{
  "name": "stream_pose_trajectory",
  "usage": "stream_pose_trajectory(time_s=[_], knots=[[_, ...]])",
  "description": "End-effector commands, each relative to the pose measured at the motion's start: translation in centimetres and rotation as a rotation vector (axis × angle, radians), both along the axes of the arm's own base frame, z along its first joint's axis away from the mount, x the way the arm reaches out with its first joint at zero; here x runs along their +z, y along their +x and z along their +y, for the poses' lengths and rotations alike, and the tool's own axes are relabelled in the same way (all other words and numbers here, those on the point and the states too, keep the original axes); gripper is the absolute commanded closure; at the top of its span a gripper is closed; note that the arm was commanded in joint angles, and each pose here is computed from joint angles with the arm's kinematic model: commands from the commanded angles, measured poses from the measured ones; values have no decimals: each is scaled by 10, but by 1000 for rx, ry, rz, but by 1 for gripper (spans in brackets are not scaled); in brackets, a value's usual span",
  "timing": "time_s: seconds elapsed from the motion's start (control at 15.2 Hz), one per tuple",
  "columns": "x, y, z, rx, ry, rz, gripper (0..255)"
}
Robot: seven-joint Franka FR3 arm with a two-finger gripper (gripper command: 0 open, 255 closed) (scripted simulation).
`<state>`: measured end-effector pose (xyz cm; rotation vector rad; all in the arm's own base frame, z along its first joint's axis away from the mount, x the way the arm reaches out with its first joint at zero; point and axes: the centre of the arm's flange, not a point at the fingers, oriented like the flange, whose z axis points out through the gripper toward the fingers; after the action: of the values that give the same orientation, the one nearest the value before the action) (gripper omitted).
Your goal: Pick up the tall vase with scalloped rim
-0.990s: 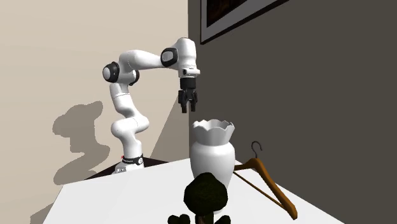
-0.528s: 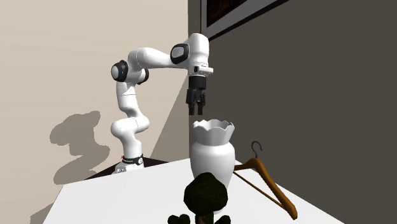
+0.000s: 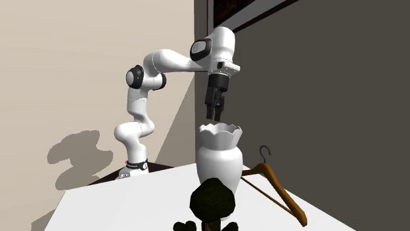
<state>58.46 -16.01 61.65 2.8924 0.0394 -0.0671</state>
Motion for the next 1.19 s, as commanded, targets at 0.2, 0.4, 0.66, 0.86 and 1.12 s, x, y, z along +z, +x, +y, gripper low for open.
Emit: stream_pose_trajectory(time_s=[0.2,0.4,0.66,0.86,1.12], knots=[[-6,41,-27,11,-50,25,0],[-22,41,-27,11,-50,25,0],[-41,41,-27,11,-50,25,0],[-41,42,-27,11,-50,25,255],[-41,42,-27,11,-50,25,255]])
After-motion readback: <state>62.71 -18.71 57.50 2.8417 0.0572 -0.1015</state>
